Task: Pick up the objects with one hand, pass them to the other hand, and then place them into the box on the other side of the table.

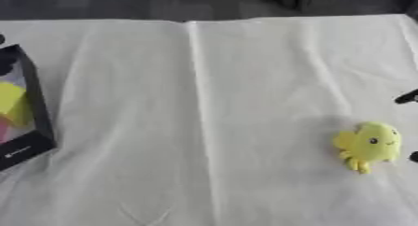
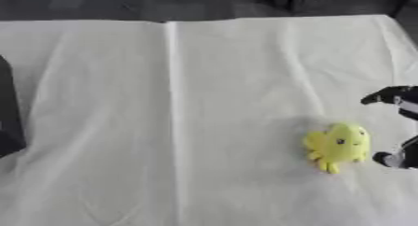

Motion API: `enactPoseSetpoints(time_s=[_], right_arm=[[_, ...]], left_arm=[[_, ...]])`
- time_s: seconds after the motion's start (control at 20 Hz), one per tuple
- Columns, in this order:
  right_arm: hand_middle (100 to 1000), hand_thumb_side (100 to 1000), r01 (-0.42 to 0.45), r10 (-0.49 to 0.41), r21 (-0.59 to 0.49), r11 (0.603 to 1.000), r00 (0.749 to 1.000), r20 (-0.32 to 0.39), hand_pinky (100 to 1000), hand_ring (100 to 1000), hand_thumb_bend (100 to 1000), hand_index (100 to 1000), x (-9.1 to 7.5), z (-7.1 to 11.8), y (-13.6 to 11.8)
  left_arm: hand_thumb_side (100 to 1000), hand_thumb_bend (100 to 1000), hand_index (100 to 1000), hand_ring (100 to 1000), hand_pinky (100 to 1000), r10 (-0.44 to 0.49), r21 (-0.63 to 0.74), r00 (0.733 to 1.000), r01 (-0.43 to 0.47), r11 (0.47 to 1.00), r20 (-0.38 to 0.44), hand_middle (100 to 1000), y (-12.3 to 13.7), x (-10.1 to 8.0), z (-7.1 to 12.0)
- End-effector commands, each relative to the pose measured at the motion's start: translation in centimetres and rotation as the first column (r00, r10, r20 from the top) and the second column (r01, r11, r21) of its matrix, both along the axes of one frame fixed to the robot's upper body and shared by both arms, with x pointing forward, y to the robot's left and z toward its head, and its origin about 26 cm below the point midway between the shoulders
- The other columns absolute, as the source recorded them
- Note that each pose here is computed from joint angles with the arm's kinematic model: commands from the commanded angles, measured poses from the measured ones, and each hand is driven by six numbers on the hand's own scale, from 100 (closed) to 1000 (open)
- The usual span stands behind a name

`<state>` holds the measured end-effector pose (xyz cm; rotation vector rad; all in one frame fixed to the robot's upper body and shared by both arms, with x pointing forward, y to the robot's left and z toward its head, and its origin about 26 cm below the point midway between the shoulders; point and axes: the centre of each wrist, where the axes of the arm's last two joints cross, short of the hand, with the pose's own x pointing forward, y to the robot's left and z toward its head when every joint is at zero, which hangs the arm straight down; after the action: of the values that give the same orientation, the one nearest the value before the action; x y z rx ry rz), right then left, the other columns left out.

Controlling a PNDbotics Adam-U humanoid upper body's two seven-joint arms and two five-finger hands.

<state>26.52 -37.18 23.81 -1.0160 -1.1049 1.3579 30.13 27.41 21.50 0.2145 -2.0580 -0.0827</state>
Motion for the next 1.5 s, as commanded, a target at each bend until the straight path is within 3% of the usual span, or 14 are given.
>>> enactPoseSetpoints(time_s=[0.05,0.4,1.25,1.4,1.5], right_arm=[[889,100,0.006,-0.005,-0.027,1.0,0.999,0.035,938,921,472,915,0.0,0.6,0.6],[883,100,0.029,-0.03,-0.034,0.999,1.0,-0.01,942,931,512,911,0.6,-0.1,0.9],[845,100,0.124,-0.13,-0.1,0.987,0.99,-0.055,941,934,513,882,4.2,-3.2,-1.5],[791,100,0.109,-0.115,-0.091,0.99,0.991,-0.065,934,921,488,819,4.3,-3.6,-1.5],[716,100,0.094,-0.098,-0.073,0.993,0.993,-0.061,916,880,448,729,4.2,-3.7,-1.3]], left_arm=[[750,100,748,735,871,-0.01,0.017,1.0,0.009,1.0,0.027,779,-0.2,-0.2,0.8],[748,100,746,733,871,-0.013,0.013,1.0,0.013,1.0,0.025,774,-0.3,-0.2,0.8],[745,100,740,731,872,-0.02,0.006,1.0,0.02,1.0,0.018,768,-0.6,-0.2,0.6],[745,100,740,731,873,-0.019,0.004,1.0,0.019,1.0,0.016,768,-0.6,-0.2,0.6],[744,100,738,731,873,-0.018,0.003,1.0,0.018,1.0,0.015,767,-0.6,-0.2,0.6]])
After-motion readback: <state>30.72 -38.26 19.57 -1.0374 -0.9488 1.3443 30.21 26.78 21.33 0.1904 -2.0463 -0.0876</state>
